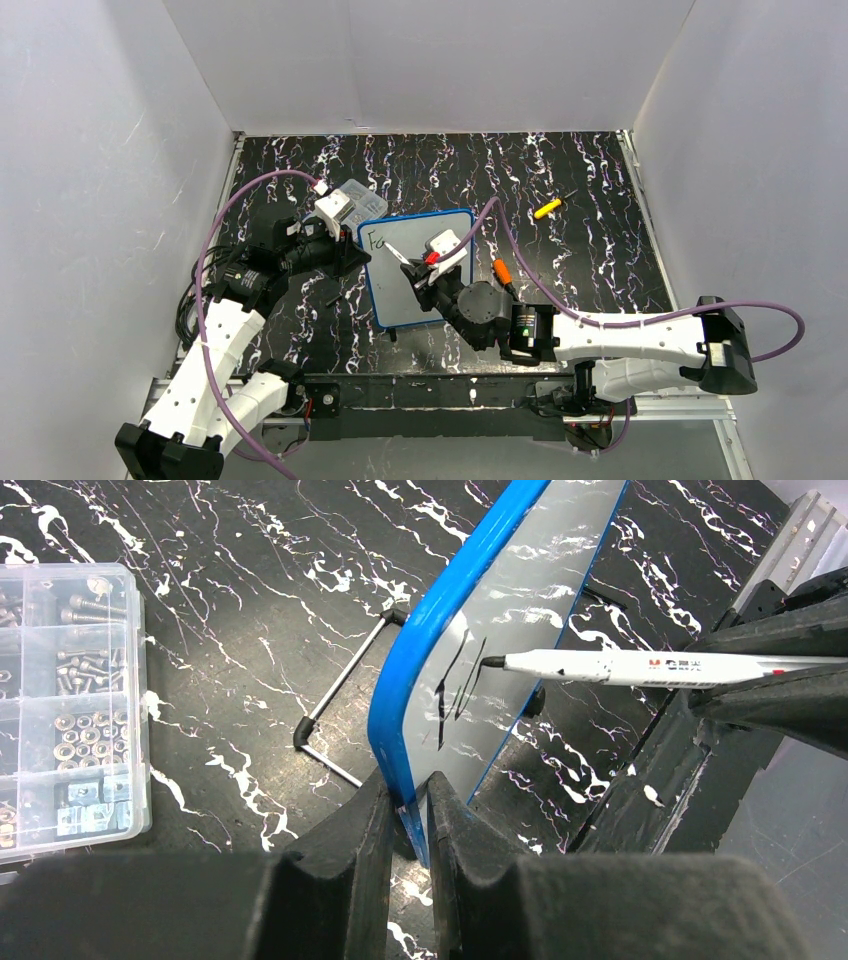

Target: Write a sentence on the whiteboard

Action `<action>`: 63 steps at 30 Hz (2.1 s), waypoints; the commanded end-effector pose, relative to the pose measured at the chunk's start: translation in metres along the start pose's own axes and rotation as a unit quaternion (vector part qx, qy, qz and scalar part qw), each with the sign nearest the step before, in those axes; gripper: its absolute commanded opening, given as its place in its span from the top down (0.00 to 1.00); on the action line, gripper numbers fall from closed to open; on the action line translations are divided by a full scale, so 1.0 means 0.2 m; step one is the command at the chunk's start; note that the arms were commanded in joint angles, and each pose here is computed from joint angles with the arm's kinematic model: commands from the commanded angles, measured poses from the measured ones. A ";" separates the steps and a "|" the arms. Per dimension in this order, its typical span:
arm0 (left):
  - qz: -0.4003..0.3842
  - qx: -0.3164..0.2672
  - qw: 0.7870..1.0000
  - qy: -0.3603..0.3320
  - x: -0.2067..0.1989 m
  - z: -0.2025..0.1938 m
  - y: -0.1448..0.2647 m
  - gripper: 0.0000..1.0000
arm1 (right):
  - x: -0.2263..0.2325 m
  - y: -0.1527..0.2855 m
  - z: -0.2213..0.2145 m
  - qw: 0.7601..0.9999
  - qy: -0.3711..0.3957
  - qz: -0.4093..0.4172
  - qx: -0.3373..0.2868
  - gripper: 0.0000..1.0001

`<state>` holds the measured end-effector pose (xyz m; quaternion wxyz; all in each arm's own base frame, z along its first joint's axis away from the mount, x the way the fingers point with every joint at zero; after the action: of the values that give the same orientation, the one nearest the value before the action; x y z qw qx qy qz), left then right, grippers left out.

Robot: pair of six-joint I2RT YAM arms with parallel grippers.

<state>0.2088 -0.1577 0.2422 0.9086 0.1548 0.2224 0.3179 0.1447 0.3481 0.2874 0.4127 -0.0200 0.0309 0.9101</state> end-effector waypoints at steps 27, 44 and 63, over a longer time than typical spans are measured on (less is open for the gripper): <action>-0.001 0.029 1.000 0.001 0.00 -0.09 0.00 1.00 | -0.03 0.02 -0.06 1.000 -0.016 -0.016 0.013 0.99; 0.004 0.031 1.000 0.002 0.01 -0.10 0.00 1.00 | -0.07 0.07 0.11 0.999 -0.036 -0.003 -0.033 0.99; 0.002 0.033 0.999 0.003 0.01 -0.10 -0.01 1.00 | -0.10 0.02 0.05 0.998 -0.020 -0.049 -0.018 0.99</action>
<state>0.2086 -0.1581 0.2420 0.9089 0.1547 0.2204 0.3184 0.1453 0.3394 0.2862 0.4203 -0.0141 0.0295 0.9068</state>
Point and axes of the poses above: each gripper's point midway between its finger pads, its own y axis back along the fingers, its own x axis along the line the jaws close on, z = x × y, the point moved 2 cm from there along y, back along the fingers, and after that the axes turned 6 degrees about y, right-handed, at the moved point
